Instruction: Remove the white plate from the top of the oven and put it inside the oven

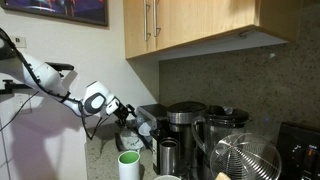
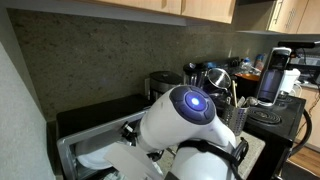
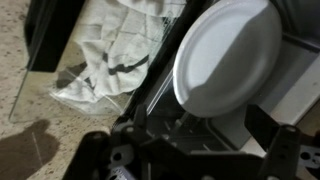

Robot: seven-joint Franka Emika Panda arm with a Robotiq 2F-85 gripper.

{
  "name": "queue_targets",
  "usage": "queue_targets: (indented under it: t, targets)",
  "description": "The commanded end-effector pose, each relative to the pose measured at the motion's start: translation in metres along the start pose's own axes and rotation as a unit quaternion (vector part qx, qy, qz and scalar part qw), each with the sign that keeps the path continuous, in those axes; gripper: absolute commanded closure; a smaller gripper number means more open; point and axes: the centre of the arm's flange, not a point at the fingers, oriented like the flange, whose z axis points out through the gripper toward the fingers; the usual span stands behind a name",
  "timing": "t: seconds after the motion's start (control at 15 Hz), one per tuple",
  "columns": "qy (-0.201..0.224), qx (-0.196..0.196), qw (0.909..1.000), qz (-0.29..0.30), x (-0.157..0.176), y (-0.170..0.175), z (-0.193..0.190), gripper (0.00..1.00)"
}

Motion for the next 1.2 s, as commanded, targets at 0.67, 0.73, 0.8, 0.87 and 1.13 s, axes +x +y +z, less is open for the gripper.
queue_targets:
  t: [0.67, 0.73, 0.8, 0.87, 1.13]
  targets:
    - [-0.089, -0.137, 0.973, -0.163, 0.074, 0.009, -0.086, 0.0]
    - [-0.093, -0.144, 0.9697, -0.174, 0.077, 0.007, -0.091, 0.0]
    - [-0.099, -0.15, 0.9656, -0.188, 0.082, 0.006, -0.096, 0.0]
    - [-0.103, -0.155, 0.9621, -0.199, 0.085, 0.005, -0.101, 0.0]
    - [-0.112, -0.151, 0.9556, -0.227, 0.097, -0.001, -0.118, 0.0]
